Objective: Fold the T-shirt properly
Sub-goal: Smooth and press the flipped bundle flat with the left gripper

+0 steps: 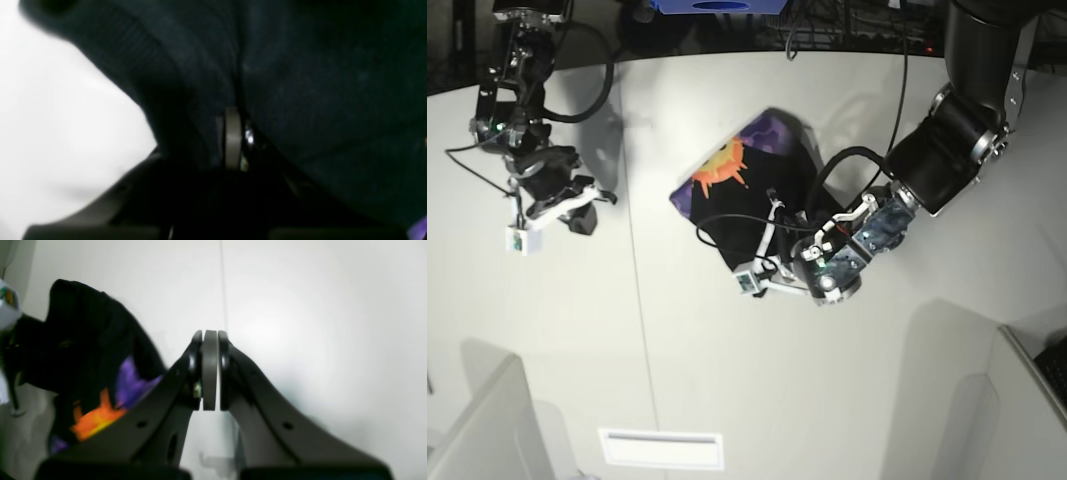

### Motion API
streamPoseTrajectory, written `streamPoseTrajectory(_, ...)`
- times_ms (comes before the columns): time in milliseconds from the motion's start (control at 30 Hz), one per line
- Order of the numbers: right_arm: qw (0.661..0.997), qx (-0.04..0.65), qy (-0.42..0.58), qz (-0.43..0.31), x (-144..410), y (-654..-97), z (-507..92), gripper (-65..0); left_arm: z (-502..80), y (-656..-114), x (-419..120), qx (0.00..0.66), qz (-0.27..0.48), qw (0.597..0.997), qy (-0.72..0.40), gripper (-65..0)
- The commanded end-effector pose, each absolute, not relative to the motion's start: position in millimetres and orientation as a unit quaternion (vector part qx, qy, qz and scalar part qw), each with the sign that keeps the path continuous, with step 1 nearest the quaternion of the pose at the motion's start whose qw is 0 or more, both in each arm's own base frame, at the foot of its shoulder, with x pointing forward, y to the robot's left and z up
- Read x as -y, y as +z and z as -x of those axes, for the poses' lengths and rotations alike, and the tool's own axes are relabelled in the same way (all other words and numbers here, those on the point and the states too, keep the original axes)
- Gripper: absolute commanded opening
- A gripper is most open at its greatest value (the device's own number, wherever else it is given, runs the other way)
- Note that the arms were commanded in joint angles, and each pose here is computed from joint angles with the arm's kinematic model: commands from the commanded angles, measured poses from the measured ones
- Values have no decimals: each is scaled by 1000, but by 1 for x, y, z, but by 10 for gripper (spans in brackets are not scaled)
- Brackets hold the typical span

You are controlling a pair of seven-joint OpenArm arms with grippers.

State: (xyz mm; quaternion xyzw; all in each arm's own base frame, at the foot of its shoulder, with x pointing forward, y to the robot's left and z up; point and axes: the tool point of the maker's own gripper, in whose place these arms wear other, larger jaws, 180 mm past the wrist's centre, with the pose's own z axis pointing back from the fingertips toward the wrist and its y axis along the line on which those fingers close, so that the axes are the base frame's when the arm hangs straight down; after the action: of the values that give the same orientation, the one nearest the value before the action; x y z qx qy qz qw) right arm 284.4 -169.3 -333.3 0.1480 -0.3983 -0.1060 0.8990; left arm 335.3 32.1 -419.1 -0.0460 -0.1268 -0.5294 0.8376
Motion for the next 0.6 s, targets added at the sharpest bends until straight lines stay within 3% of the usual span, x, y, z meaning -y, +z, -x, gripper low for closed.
streamPoseTrajectory(0,888,423,-111,-146,175,-321,-291,-650,-339,-419,-38,124,25,824,-552,-650)
streamPoseTrajectory(333,888,408,-157,-140,188,-334,-273,-650,-349,-418,12,213,-6,725,-655,-650)
streamPoseTrajectory(567,890,400,-163,-145,184,-339,-268,-650,-344,-413,47,239,-25,680,-693,-650)
